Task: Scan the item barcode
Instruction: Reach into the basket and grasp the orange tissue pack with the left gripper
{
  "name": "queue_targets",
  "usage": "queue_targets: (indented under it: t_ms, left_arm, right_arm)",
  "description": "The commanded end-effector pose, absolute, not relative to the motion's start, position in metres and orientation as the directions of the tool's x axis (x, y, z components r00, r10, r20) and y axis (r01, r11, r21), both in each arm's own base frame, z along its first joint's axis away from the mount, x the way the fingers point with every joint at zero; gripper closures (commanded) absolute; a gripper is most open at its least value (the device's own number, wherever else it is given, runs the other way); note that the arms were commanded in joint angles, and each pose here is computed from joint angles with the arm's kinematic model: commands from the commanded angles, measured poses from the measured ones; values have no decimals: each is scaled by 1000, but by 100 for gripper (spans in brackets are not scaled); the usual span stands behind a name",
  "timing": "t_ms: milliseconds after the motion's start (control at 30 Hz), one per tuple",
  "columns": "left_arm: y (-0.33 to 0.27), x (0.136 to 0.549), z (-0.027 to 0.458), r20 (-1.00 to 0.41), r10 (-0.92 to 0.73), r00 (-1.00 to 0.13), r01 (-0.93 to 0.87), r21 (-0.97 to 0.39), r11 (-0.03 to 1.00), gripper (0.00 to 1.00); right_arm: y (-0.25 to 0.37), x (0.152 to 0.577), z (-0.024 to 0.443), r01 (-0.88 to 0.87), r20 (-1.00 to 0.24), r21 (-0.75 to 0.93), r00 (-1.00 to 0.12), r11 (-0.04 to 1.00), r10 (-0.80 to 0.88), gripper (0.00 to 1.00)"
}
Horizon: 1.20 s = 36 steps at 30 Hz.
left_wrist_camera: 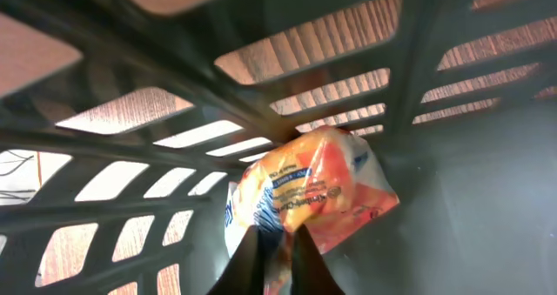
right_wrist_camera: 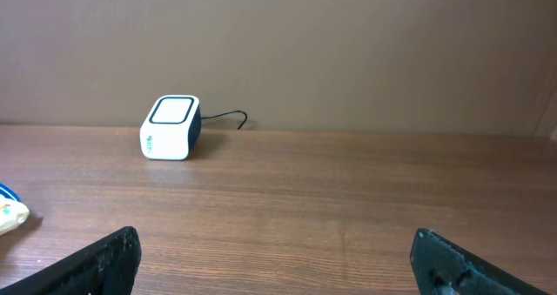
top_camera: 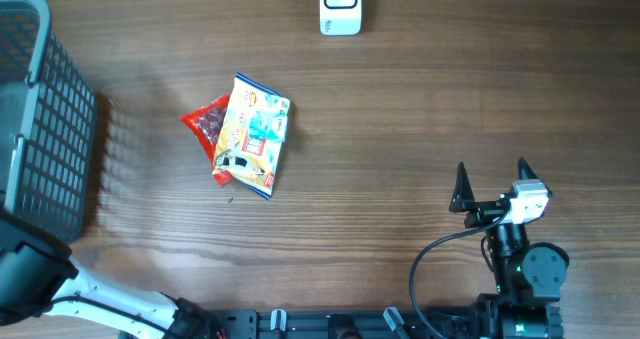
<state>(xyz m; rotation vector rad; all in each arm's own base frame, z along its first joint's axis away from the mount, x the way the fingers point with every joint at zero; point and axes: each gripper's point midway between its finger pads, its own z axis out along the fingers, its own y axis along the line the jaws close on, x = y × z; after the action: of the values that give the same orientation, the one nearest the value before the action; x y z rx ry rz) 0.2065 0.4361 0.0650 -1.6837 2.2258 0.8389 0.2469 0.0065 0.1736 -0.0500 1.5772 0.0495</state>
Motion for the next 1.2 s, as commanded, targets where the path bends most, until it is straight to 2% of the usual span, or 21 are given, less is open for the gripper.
queue_targets:
  t_ms: [0, 133, 367, 500, 600, 633, 700, 733, 833, 1000, 1100, 1167]
  left_arm:
    - [430, 203, 61, -476, -823, -310, -939, 290, 186, 96]
    - [426, 212, 104, -545, -783, -299, -949, 256, 184, 96]
    - [399, 242, 216, -735, -628, -256, -963, 142, 227, 96]
    - [372, 259, 260, -794, -557, -244, -953, 92, 287, 96]
    - [356, 269, 275, -810, -532, -248, -941, 71, 330, 96]
    - [355, 268, 272, -801, -541, -257, -940, 78, 331, 81]
    - [356, 262, 262, -779, -565, -272, -942, 95, 322, 69]
    - [360, 258, 255, -764, -581, -278, -944, 105, 314, 49]
    - [373, 245, 225, -710, -639, -296, -949, 142, 281, 24]
    - [396, 226, 168, -609, -730, -310, -951, 201, 236, 19]
    - [409, 209, 127, -535, -787, -308, -948, 238, 209, 9]
    - [413, 200, 107, -498, -812, -303, -947, 255, 197, 8]
  right_arm:
    - [2, 247, 175, -40, -1000, 7, 0, 999, 7, 0]
    - [2, 247, 175, -40, -1000, 7, 0, 999, 7, 0]
    - [2, 247, 175, -40, -1000, 7, 0, 999, 7, 0]
    - [2, 247, 175, -40, -1000, 7, 0, 999, 7, 0]
    - [2, 247, 175, -40, -1000, 7, 0, 999, 7, 0]
    - [2, 247, 175, -40, -1000, 7, 0, 999, 7, 0]
    - [2, 247, 175, -40, -1000, 7, 0, 999, 7, 0]
    - [2, 247, 175, -40, -1000, 6, 0, 999, 6, 0]
    - [2, 247, 175, -40, -1000, 7, 0, 999, 7, 0]
    - [2, 247, 175, -40, -1000, 7, 0, 999, 7, 1]
    - [2, 247, 175, -40, -1000, 7, 0, 999, 7, 0]
    - [2, 247, 175, -40, -1000, 7, 0, 999, 7, 0]
